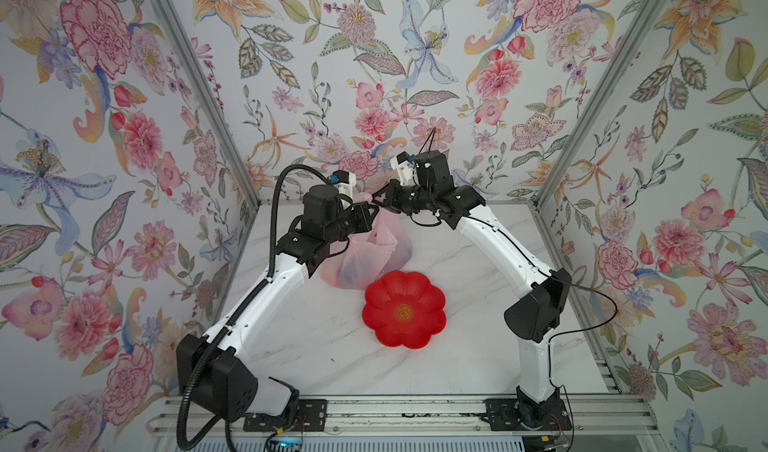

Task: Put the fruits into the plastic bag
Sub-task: 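Grasp the second bag handle with the right gripper and hold the bag up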

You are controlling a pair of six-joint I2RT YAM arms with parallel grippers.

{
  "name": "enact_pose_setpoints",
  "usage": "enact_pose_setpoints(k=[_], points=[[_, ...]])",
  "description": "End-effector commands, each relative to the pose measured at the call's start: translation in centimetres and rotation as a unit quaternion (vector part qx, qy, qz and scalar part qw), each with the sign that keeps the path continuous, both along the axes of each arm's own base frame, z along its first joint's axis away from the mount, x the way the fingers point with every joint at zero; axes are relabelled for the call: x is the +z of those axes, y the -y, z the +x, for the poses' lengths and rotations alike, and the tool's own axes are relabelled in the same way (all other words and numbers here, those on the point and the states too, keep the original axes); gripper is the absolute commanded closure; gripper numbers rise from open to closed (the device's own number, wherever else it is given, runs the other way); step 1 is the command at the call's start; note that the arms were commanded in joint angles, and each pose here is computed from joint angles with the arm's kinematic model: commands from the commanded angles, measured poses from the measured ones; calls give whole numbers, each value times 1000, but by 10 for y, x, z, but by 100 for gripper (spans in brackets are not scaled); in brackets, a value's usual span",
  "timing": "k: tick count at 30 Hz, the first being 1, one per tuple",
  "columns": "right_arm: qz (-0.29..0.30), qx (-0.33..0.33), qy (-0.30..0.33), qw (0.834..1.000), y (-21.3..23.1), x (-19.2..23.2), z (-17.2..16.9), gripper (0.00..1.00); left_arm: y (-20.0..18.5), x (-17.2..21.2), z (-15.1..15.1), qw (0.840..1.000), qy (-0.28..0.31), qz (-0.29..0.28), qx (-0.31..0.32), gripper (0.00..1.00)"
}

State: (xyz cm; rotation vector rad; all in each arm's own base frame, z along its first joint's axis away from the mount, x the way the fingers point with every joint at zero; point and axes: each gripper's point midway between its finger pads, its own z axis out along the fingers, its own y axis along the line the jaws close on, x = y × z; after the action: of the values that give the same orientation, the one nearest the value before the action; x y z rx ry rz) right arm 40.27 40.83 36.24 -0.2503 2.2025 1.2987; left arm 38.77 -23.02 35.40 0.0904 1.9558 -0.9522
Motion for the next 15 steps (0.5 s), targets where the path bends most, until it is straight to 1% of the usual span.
enact_pose_setpoints(k=[1,2,3,4,6,9,13,15], points=[[16,11,32,999,0,26,-18,82,-4,30,-8,998,49,-25,-2,97],[17,11,32,999,0,27,-19,77,-5,29,-9,998,50,-24,-2,93],[16,10,32,999,0,27,-19,67,-5,28,-11,998,49,-24,-3,88],[15,10,34,999,0,28,-21,60,-5,28,-11,998,50,-23,-4,83],[13,6,37,999,1,30,-22,53,-6,28,-12,999,51,-17,-2,75],[9,1,38,999,4,30,-23,47,-8,30,-14,998,55,-10,0,64],[8,-3,39,999,6,31,-24,43,-10,33,-16,998,61,-4,0,56],[7,-5,40,999,6,31,-24,37,-11,34,-16,998,63,-1,0,50]])
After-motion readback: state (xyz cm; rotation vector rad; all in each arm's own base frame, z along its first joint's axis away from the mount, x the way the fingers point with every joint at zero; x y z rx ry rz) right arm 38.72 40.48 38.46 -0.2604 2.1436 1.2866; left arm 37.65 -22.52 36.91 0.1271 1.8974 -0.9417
